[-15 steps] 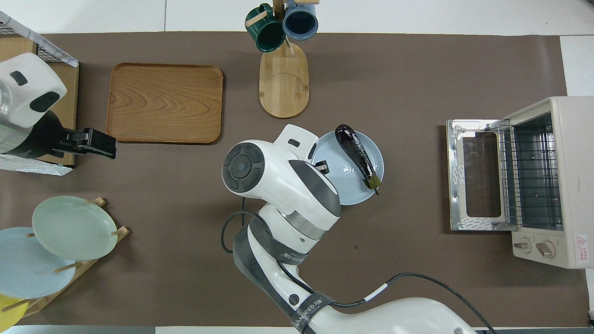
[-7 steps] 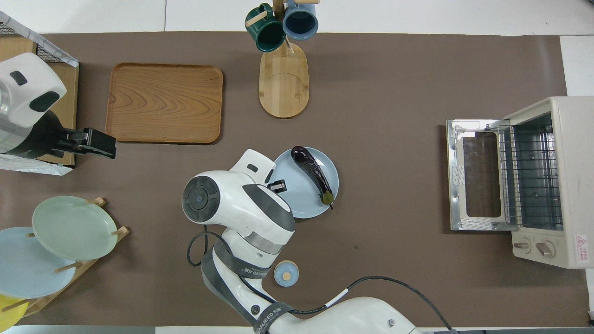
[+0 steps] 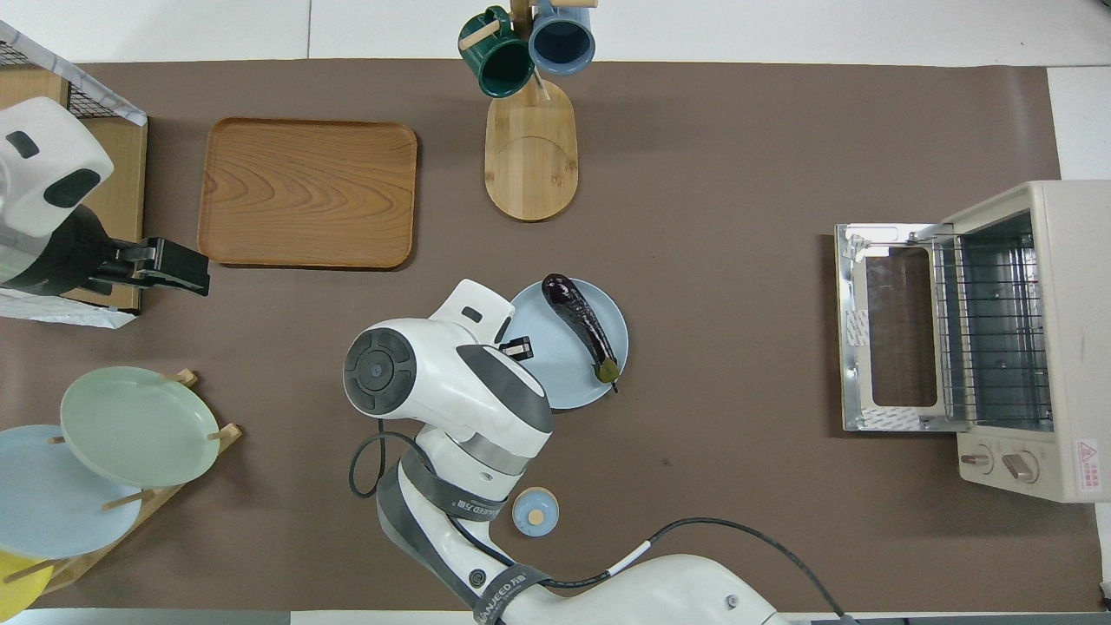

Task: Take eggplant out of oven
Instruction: 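Lower the blue plate onto the table center and open the right gripper, then grasp the eggplant with the left gripper while the right gripper withdraws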

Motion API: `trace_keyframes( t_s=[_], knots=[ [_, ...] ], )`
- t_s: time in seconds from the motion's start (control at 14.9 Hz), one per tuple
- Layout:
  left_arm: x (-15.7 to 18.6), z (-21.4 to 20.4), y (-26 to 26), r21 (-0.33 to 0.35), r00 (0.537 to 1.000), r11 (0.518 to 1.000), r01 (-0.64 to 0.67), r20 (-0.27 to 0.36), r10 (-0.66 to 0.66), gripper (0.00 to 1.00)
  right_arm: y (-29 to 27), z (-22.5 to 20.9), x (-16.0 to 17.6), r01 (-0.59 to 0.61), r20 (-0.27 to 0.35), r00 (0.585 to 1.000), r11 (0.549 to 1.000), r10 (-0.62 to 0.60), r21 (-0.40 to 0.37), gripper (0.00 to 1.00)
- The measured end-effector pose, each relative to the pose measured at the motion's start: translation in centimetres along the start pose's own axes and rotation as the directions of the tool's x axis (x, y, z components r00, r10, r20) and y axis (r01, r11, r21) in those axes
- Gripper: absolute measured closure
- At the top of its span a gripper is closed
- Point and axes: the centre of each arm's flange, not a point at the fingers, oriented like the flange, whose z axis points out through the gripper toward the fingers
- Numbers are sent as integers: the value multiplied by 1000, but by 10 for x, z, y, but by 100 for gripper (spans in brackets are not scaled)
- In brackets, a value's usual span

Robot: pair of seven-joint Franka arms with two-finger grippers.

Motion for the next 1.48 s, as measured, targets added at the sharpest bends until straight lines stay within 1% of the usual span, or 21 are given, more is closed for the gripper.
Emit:
trace_keyframes(
  t_s=[0.13,0.2,0.27,0.34,0.4,0.54,0.61,0.74,0.87,1.08,1.21,1.34,1.48],
  knots=[
    [0,0,-1,0,1000,1000,7,-1,-7,0,12,-11,4,63,2,998,998,-63,-6,46],
    [0,0,-2,0,1000,1000,25,-3,-25,0,28,-19,10,88,10,996,996,-88,-13,34],
    [1,-1,-3,-1,999,999,54,-4,-54,0,52,-27,19,99,20,995,995,-98,-18,33],
    [1,-1,-3,-1,997,997,82,-5,-82,0,85,-36,30,99,37,994,995,-98,-22,34],
    [1,-1,-2,-2,994,995,105,-8,-105,0,122,-45,40,96,59,994,995,-95,-25,42],
    [2,-1,2,-3,990,990,142,-17,-142,0,192,-56,49,79,115,991,996,-75,-30,65],
    [2,0,7,-5,986,986,165,-20,-165,0,224,-54,49,69,141,988,997,-64,-29,78],
    [3,7,29,-12,972,973,231,-27,-232,0,273,-36,40,62,180,982,998,-56,-26,98],
    [3,20,61,-49,947,947,318,-26,-320,0,307,-6,25,49,194,980,998,-38,-49,99],
    [10,54,118,-106,881,876,470,-9,-474,0,349,40,3,8,203,979,998,4,-58,99],
    [18,87,165,-127,838,831,541,2,-546,0,375,69,-12,3,173,985,998,8,-64,99],
    [24,121,209,-139,815,807,574,10,-579,0,404,97,-30,13,145,989,999,-7,-45,99],
    [28,151,246,-166,788,776,609,10,-616,0,426,109,-41,13,139,990,999,-8,-32,99]
  ],
)
